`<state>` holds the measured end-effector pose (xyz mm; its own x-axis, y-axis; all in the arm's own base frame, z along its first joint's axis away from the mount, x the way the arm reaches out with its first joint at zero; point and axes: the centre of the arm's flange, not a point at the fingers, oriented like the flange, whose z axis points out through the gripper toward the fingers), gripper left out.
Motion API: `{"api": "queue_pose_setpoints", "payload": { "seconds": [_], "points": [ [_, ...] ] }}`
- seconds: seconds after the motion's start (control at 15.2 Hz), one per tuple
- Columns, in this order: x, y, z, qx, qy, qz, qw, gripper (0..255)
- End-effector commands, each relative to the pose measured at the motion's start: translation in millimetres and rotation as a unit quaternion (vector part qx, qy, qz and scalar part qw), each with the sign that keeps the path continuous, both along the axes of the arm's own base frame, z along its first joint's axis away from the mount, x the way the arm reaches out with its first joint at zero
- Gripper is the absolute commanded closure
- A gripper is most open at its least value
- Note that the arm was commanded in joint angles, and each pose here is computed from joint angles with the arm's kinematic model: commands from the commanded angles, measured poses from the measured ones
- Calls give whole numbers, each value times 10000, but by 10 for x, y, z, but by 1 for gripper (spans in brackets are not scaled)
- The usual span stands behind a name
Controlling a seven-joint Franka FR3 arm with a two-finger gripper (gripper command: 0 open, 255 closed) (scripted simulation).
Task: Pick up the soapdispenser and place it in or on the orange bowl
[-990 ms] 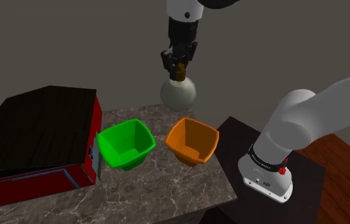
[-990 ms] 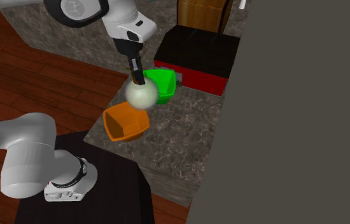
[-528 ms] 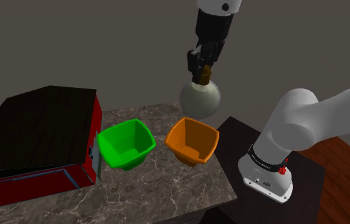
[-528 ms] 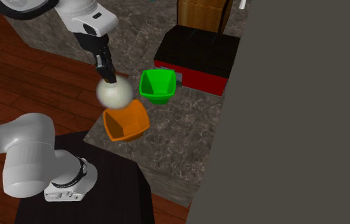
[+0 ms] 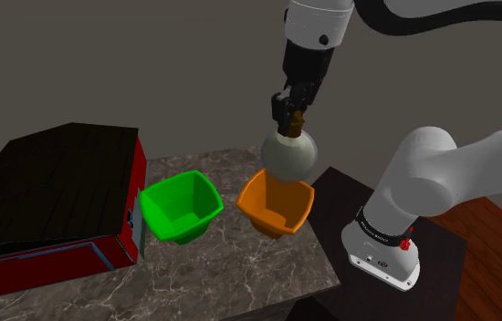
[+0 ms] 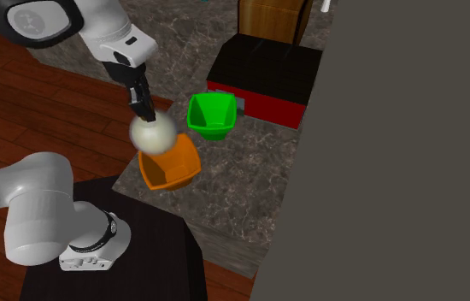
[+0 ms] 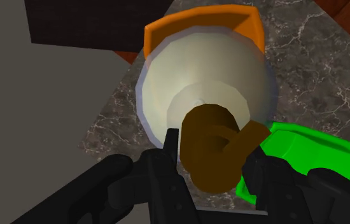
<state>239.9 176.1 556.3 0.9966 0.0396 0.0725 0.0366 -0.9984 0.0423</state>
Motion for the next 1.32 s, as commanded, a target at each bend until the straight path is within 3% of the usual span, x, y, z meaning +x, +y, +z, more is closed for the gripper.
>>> {"api": "queue_pose_setpoints", "payload": {
  "seconds": [0.0,0.99,1.25],
  "points": [
    [-3,-3,-111,1,-4,0,10000,255],
    [-3,-3,-913,1,-4,0,10000,255],
    [-3,-3,-913,1,-4,0,10000,255]
  ]
}}
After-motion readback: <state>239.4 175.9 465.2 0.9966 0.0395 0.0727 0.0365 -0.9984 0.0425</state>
